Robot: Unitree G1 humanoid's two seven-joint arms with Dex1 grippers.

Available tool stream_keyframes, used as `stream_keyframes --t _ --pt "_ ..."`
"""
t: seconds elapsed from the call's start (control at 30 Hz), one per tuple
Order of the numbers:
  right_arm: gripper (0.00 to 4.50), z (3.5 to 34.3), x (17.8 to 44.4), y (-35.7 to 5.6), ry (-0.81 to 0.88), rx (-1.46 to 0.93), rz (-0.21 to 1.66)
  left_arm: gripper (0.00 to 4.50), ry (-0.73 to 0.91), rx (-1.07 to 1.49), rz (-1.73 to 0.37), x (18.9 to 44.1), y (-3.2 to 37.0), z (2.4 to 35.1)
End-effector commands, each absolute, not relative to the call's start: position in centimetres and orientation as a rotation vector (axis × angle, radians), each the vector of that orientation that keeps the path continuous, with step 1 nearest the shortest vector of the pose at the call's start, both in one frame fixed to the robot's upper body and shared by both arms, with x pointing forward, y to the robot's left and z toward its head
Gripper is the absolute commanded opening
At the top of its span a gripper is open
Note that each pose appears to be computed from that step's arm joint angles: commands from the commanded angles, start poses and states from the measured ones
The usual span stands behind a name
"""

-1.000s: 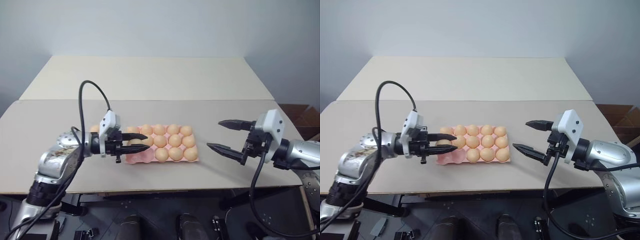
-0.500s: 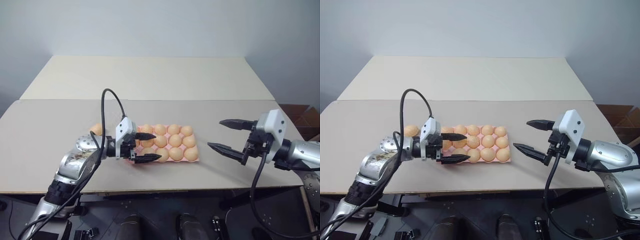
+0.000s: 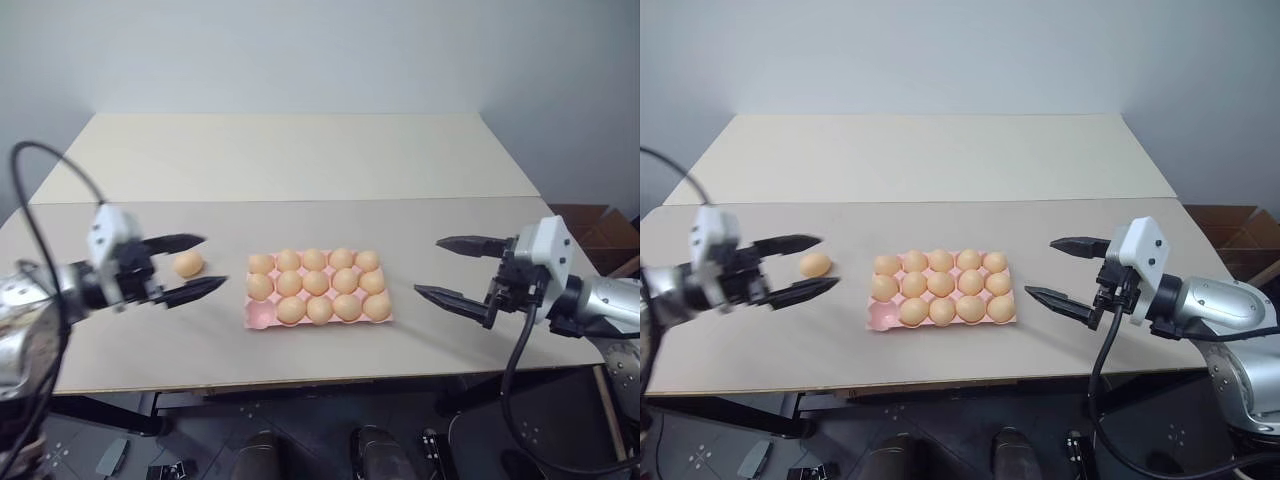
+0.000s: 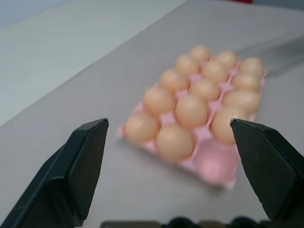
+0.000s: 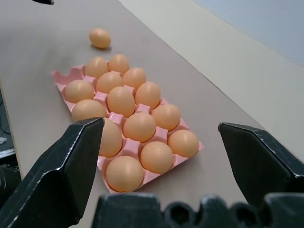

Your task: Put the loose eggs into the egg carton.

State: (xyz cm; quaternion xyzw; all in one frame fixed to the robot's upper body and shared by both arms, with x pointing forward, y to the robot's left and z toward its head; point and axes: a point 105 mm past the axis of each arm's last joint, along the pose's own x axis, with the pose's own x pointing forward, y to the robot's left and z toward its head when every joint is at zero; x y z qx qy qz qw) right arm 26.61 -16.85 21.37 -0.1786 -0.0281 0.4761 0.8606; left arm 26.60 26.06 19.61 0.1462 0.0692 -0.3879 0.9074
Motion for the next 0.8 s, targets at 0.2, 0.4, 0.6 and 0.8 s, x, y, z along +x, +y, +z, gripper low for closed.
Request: stream_keyframes --t 0.2,0.4,0.6,0.8 --pt "4.50 22.1 26.4 -16.7 -0.092 -0.404 1.020 4.48 0.179 0.318 -0.510 23.5 30.7 19.6" --pt "4.50 22.3 26.5 -16.8 -0.090 -0.407 1.023 4.48 0.188 0.260 -0.470 24.1 29.9 17.8" --pt "4.50 22.5 26.5 -16.7 -0.090 -0.416 1.024 4.48 0.183 0.238 -0.429 27.9 29.5 17.3" --pt "4.50 22.8 26.6 -16.7 -0.095 -0.434 1.017 4.48 0.254 0.236 -0.402 33.4 28.9 15.7"
